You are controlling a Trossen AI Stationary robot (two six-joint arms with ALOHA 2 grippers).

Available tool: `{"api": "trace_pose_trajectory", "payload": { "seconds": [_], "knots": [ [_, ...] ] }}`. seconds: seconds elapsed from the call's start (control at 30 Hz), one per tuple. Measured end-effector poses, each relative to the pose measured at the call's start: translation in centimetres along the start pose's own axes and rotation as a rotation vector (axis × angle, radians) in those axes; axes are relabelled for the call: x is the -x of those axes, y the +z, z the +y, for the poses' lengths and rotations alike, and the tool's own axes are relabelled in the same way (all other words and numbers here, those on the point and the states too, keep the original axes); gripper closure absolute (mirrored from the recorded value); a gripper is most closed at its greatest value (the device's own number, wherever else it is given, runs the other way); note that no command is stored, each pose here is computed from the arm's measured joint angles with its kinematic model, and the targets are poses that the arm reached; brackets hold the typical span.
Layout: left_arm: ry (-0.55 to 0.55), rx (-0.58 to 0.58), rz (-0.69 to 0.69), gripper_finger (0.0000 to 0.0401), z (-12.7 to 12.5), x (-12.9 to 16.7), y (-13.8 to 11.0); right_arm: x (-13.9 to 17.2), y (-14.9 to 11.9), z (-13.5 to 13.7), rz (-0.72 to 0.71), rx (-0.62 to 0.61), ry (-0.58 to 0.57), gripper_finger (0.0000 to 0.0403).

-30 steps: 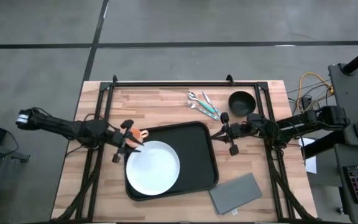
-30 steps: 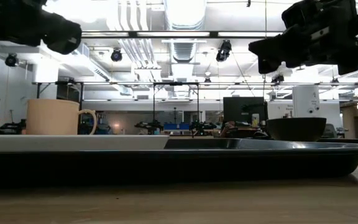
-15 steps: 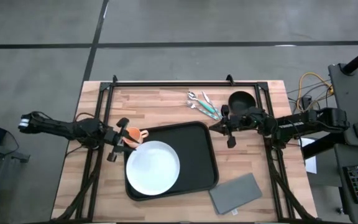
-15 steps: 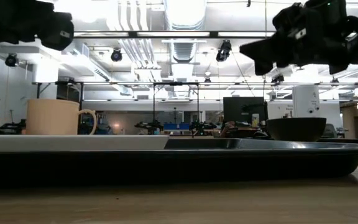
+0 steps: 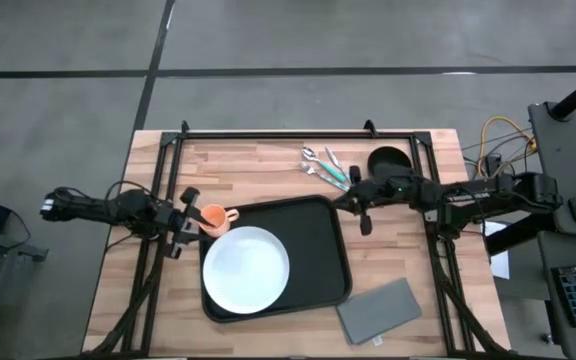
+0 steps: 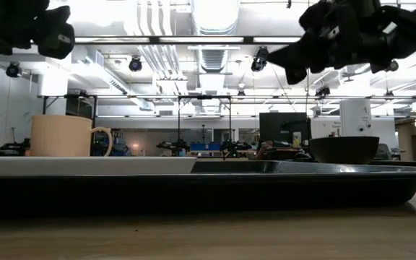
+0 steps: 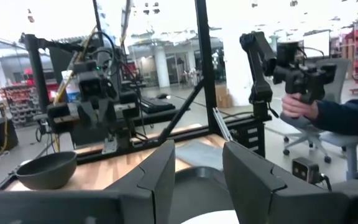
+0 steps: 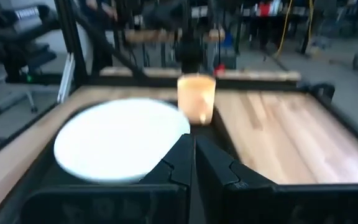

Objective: Set up tray
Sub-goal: Put the black bowl on the white plate

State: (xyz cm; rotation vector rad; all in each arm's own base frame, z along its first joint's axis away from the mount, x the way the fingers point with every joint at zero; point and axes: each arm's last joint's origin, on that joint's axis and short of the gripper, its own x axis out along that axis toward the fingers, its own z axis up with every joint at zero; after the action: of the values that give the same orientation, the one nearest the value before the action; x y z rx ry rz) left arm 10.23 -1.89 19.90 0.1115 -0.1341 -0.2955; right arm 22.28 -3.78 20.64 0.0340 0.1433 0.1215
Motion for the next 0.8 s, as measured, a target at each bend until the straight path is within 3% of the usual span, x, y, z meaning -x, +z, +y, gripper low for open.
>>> {"api": "trace_pose_trajectory", "payload": {
  "seconds": [0.13, 0.27, 0.43, 0.8],
  "knots": [
    [0.006, -0.006, -0.034, 0.0285, -0.1, 0.5, -0.3, -0.1, -0.4, 0.0, 0.095, -0.089, -0.002, 0.0394],
    [0.01, -0.012, -0.069, 0.0285, -0.1, 0.8, -0.3, -0.1, -0.7, 0.0, 0.121, -0.093, -0.007, 0.0394],
    [0.007, -0.001, -0.05, 0.0285, -0.2, 1.2, -0.3, -0.1, -0.8, -0.3, 0.136, -0.103, -0.109, 0.0394],
    [0.014, -0.032, -0.07, 0.0285, -0.2, 1.1, -0.6, 0.0, -1.0, -0.4, 0.16, 0.005, -0.129, 0.0394]
  ]
}}
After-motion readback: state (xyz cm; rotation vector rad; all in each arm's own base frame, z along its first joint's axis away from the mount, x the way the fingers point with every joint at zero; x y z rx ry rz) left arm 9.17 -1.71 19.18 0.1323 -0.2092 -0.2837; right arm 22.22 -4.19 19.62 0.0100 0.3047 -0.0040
